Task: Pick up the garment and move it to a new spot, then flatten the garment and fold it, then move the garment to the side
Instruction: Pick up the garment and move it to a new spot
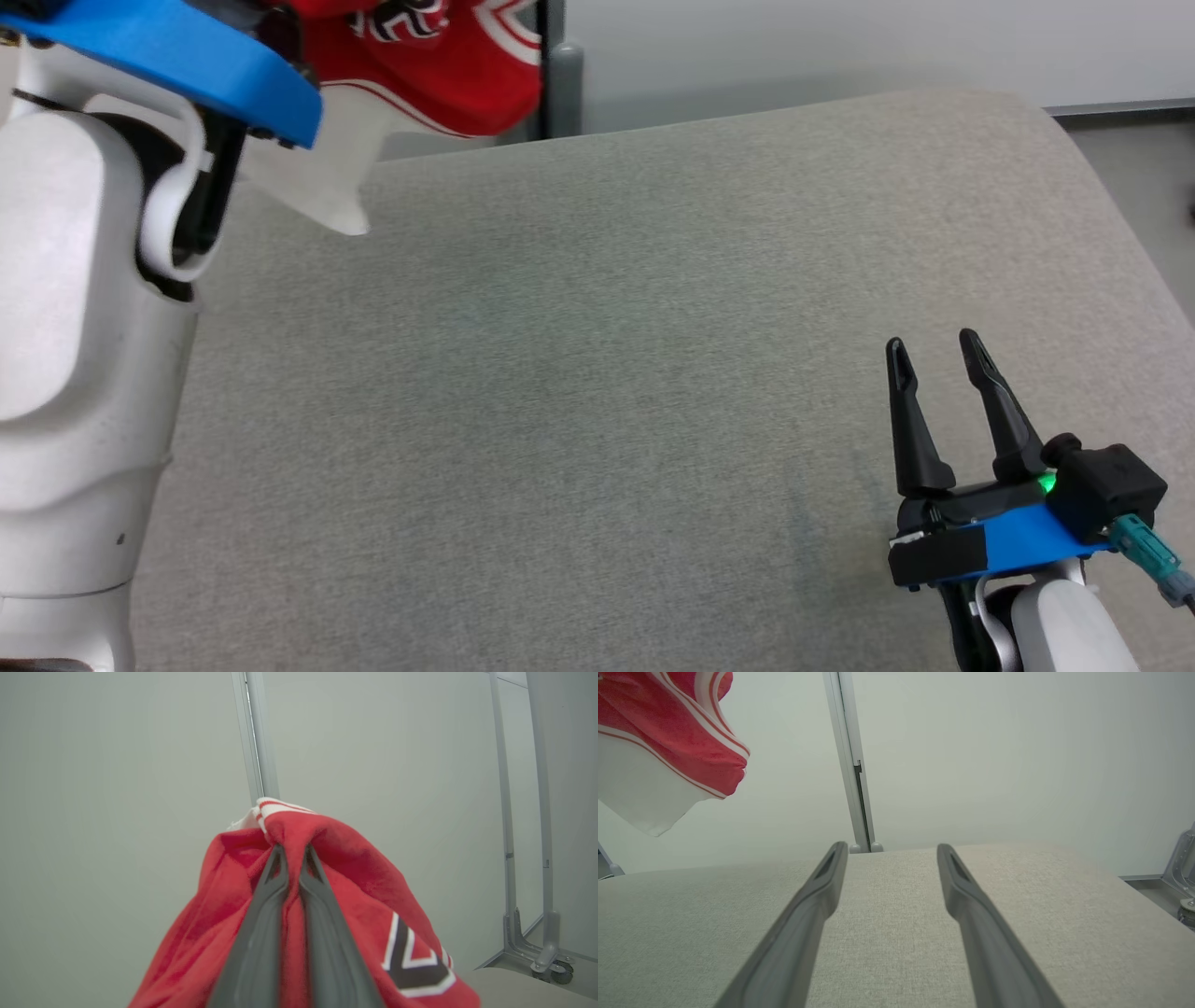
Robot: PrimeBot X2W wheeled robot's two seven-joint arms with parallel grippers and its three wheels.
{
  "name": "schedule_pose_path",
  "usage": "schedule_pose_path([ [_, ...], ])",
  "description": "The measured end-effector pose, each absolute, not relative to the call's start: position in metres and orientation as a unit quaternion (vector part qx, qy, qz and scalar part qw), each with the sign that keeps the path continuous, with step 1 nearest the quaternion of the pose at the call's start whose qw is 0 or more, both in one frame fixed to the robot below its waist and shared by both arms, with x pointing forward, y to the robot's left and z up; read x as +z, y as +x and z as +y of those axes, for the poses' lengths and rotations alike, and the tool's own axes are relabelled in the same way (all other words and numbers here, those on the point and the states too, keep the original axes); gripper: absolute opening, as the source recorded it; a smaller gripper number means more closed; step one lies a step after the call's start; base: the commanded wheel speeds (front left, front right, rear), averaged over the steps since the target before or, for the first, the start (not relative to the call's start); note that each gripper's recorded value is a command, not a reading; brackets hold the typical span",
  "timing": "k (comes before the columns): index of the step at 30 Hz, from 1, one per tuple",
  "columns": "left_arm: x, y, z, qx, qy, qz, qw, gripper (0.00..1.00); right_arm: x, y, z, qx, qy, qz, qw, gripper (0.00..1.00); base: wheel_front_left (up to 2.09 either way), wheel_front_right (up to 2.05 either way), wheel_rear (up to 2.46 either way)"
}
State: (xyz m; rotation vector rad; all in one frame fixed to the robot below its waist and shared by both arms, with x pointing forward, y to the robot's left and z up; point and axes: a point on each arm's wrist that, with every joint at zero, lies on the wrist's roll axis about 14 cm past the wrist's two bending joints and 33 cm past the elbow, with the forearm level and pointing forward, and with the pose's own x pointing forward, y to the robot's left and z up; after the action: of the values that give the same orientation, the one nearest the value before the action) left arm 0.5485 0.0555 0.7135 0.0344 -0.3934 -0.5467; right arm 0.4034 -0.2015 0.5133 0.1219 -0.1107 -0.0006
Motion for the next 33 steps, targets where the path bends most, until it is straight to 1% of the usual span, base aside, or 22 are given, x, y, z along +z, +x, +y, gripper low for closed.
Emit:
schedule_pose_path([
  [3,0.720,0.540,0.015,-0.316,-0.004,-0.205,0.926,0.00,0.516,0.393,-0.213,-0.017,0.061,-0.058,0.996,1.00,0.00,0.00,0.00],
  [6,0.715,0.533,-0.013,-0.348,-0.018,-0.200,0.916,0.00,0.520,0.385,-0.220,-0.028,0.062,-0.062,0.996,1.00,0.00,0.00,0.00],
  [8,0.700,0.530,-0.027,-0.364,-0.018,-0.180,0.914,0.00,0.523,0.379,-0.225,-0.036,0.063,-0.066,0.995,1.00,0.00,0.00,0.00],
  [9,0.679,0.526,-0.041,-0.379,-0.026,-0.152,0.912,0.00,0.524,0.376,-0.229,-0.042,0.062,-0.069,0.995,1.00,0.00,0.00,0.00],
  [10,0.679,0.526,-0.041,-0.379,-0.026,-0.152,0.912,0.00,0.524,0.376,-0.229,-0.042,0.062,-0.069,0.995,1.00,0.00,0.00,0.00],
  [11,0.648,0.520,-0.052,-0.391,-0.035,-0.114,0.912,0.00,0.525,0.375,-0.231,-0.045,0.063,-0.069,0.995,1.00,0.00,0.00,0.00],
  [12,0.648,0.520,-0.052,-0.391,-0.035,-0.114,0.912,0.00,0.525,0.375,-0.231,-0.045,0.063,-0.069,0.995,1.00,0.00,0.00,0.00],
  [18,0.536,0.498,-0.054,-0.396,-0.039,0.020,0.917,0.00,0.523,0.376,-0.231,-0.046,0.063,-0.067,0.995,1.00,0.00,0.00,0.00],
  [22,0.474,0.470,-0.051,-0.398,-0.035,0.095,0.912,0.00,0.521,0.377,-0.233,-0.049,0.063,-0.065,0.995,1.00,0.00,0.00,0.00],
  [24,0.452,0.456,-0.049,-0.399,-0.037,0.123,0.908,0.00,0.521,0.377,-0.234,-0.050,0.063,-0.065,0.995,1.00,0.00,0.00,0.00],
  [27,0.436,0.442,-0.045,-0.396,-0.038,0.141,0.907,0.00,0.521,0.378,-0.233,-0.049,0.064,-0.065,0.995,1.00,0.00,0.00,0.00],
  [28,0.434,0.440,-0.044,-0.393,-0.040,0.145,0.907,0.22,0.520,0.377,-0.232,-0.048,0.064,-0.063,0.995,1.00,0.00,0.00,0.00],
  [29,0.435,0.439,-0.042,-0.390,-0.044,0.139,0.909,1.00,0.519,0.378,-0.230,-0.046,0.065,-0.063,0.995,1.00,0.00,0.00,0.00],
  [33,0.461,0.439,-0.042,-0.386,-0.057,0.086,0.917,1.00,0.524,0.379,-0.224,-0.036,0.067,-0.070,0.995,1.00,0.00,0.00,0.00],
])
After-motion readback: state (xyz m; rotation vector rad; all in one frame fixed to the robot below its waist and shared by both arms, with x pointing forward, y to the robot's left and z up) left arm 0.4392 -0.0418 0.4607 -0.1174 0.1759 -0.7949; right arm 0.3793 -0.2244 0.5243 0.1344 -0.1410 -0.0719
